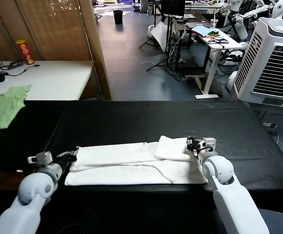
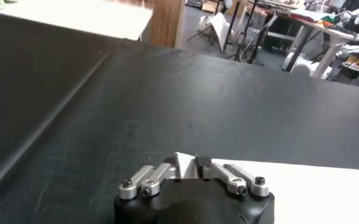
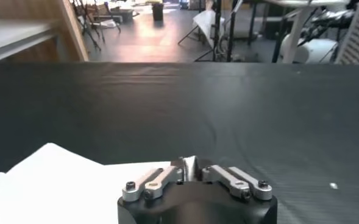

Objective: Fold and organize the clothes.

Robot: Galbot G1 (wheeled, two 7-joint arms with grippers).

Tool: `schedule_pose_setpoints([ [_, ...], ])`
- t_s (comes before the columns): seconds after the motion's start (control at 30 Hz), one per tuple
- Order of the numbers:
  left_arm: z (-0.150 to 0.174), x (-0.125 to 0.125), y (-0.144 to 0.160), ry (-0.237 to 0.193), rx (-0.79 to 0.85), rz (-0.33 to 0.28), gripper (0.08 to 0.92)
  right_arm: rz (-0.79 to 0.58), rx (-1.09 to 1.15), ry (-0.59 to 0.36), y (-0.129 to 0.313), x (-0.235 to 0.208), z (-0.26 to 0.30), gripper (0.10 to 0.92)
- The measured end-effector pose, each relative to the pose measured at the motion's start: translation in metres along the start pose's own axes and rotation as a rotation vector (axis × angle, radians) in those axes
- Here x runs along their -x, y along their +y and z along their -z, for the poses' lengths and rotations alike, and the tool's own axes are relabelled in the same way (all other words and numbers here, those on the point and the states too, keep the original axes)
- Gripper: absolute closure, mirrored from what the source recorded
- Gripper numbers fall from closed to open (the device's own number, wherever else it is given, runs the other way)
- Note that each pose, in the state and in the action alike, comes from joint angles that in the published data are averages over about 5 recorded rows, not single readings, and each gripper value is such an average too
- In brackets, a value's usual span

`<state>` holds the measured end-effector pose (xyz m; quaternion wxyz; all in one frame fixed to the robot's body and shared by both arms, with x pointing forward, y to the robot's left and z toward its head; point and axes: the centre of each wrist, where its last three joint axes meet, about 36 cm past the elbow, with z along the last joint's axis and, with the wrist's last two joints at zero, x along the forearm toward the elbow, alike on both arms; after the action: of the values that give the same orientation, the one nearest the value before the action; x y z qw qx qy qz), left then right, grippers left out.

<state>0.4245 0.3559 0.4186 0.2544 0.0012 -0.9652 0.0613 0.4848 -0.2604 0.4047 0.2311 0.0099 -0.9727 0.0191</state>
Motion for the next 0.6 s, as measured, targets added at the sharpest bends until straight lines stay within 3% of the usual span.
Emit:
schedule_pose_setpoints([
  [0.33,0.003,0.017,-0.01,-0.059,0.074,-0.01,0.874,0.004,-0.004,0.0,0.0,-0.011,-0.006,0.879],
  [0.47,0.007,0.017,-0.008,-0.066,0.097,-0.007,0.861,0.019,-0.009,-0.01,-0.006,-0.021,-0.004,0.703],
  [0.6,0.01,0.011,-0.002,-0.075,0.111,0.002,0.697,0.026,-0.009,-0.028,-0.013,-0.034,0.001,0.486],
])
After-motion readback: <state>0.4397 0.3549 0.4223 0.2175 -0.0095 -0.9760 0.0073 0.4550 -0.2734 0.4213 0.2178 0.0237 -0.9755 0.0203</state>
